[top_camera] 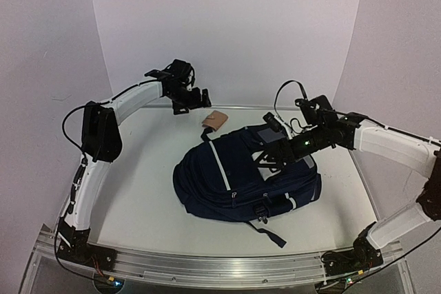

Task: Pack the student bag
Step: Adjust the student bag at the center of the board, then move the personal item to the center of the board.

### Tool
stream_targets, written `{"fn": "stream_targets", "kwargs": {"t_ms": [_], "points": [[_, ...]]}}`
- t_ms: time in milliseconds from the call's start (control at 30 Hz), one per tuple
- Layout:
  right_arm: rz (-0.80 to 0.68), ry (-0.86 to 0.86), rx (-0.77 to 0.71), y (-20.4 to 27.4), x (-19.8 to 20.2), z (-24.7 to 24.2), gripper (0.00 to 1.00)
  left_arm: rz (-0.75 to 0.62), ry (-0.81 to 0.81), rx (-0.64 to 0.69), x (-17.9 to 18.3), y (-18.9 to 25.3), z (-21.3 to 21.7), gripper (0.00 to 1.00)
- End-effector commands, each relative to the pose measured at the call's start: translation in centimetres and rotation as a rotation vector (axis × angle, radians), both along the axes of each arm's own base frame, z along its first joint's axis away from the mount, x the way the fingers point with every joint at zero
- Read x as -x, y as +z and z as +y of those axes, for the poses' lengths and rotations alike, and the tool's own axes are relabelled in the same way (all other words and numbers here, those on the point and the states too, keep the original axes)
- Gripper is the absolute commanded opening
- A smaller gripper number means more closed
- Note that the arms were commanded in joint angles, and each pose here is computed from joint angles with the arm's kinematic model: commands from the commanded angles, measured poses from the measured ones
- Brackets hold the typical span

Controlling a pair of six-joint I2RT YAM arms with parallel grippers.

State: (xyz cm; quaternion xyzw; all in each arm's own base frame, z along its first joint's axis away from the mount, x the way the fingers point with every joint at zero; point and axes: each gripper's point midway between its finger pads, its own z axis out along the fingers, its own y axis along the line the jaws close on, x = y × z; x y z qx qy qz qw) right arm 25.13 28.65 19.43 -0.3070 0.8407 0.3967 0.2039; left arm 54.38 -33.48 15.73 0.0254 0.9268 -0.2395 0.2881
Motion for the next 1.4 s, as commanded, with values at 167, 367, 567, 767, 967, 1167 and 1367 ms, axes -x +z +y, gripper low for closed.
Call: {"fn": "stream_targets", "kwargs": {"t_ms": [167,367,567,767,967,1167,1367], "points": [[-0.01,-0.209,0.084,-1.0,-8.6,-4.8,0.98,-0.144,-0.09,-0.104,-3.8,-3.0,-0.4,1.0],[0.02,-0.243,0.082,-1.5,-10.7,-5.8,0.98,-0.157,-0.094,-0.009,-5.4,-4.4,-1.2,0.99],[0.023,-0.239,0.075,-1.4,-11.2,-5.7,0.98,-0.039,0.047,0.283,-7.5,-5.9,-0.6,0.79],[0.023,-0.242,0.074,-1.4,-11.5,-5.8,0.98,0.065,0.126,0.444,-8.4,-7.6,-0.3,0.69],[0.024,-0.245,0.071,-1.3,-11.6,-5.8,0.98,0.125,0.149,0.553,-8.8,-9.0,-0.8,0.57],[0.031,-0.246,0.073,-1.6,-11.5,-5.9,0.98,0.181,0.152,0.605,-8.4,-10.7,-1.4,0.53],[0.033,-0.248,0.072,-1.6,-11.6,-6.0,0.98,0.221,0.148,0.664,-7.9,-11.4,-1.8,0.45]]}}
